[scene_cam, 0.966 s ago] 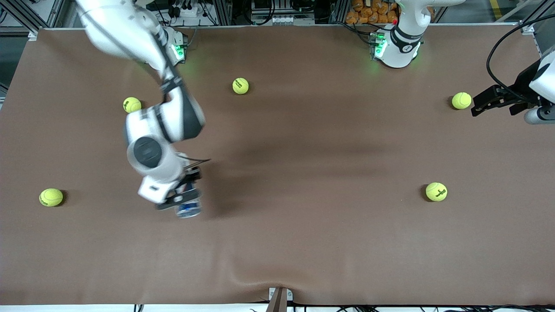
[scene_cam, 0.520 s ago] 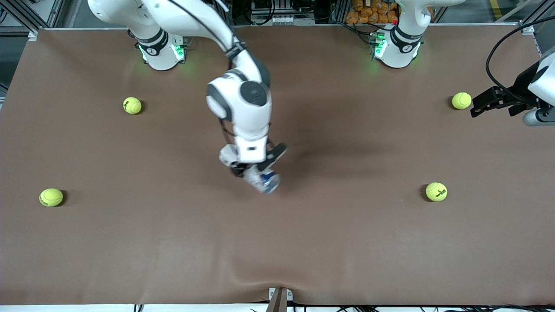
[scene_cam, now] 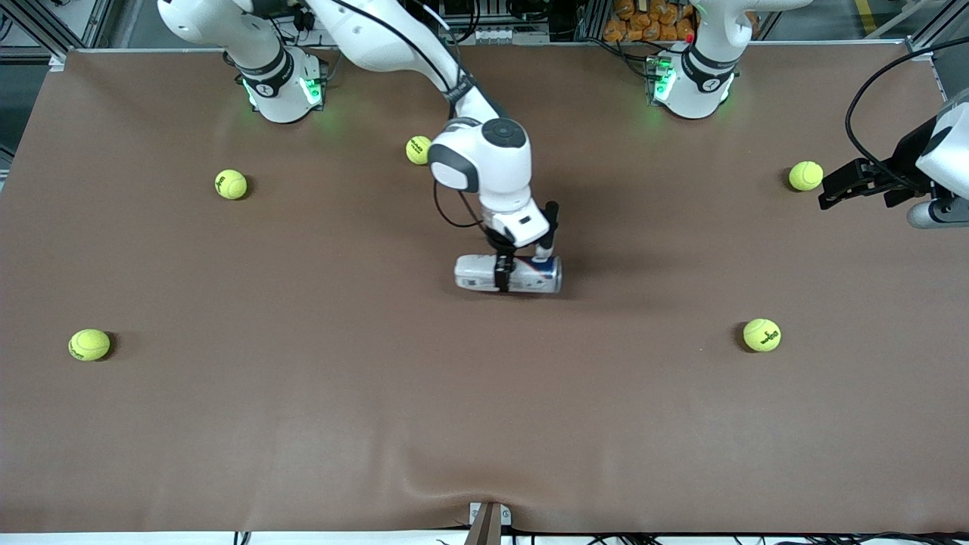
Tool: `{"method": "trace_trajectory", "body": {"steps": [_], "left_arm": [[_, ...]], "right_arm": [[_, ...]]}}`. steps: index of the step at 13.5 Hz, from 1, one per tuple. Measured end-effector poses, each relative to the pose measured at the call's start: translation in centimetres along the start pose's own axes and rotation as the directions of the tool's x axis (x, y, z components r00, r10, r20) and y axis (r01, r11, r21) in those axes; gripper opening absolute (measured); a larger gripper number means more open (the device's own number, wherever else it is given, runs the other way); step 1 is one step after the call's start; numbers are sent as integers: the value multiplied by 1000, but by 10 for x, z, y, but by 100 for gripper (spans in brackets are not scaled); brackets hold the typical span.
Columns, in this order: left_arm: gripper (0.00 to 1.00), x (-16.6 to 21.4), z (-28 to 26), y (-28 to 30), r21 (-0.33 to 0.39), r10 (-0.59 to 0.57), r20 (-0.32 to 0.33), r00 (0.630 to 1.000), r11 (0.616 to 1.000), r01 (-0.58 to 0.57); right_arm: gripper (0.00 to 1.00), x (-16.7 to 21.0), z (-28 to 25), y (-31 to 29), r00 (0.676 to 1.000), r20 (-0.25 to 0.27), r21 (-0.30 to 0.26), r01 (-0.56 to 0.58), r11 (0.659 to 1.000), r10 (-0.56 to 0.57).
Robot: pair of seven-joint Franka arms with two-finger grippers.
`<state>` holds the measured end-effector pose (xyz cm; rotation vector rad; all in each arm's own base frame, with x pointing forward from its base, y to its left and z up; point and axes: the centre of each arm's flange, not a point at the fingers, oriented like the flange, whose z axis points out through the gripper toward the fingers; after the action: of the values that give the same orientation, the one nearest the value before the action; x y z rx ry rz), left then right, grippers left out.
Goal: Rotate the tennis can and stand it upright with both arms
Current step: 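Carry the can with the right gripper to the table center, lying down, then open the right gripper and draw the right arm back from the can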
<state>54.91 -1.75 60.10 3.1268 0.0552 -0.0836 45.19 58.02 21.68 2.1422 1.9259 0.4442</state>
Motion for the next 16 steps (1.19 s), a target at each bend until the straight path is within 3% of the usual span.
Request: {"method": "trace_trajectory", "body": {"steps": [5, 6, 12, 16], "left_arm": [[100, 2, 4, 0, 1, 0, 7, 1000, 1000, 0], [100, 3, 5, 1, 1, 1, 9, 1000, 1000, -1], [100, 8, 15, 7, -13, 9, 29, 1000, 1000, -9], [100, 20, 41, 15, -101, 3, 82, 997, 995, 5]], "right_arm": [[89, 15, 34, -31, 997, -2, -25, 83, 996, -83], [99, 15, 33, -29, 997, -2, -29, 83, 996, -83], [100, 24, 8, 1, 997, -47, -70, 52, 996, -55], [100, 37, -30, 17, 995, -99, -64, -4, 998, -2]]}}
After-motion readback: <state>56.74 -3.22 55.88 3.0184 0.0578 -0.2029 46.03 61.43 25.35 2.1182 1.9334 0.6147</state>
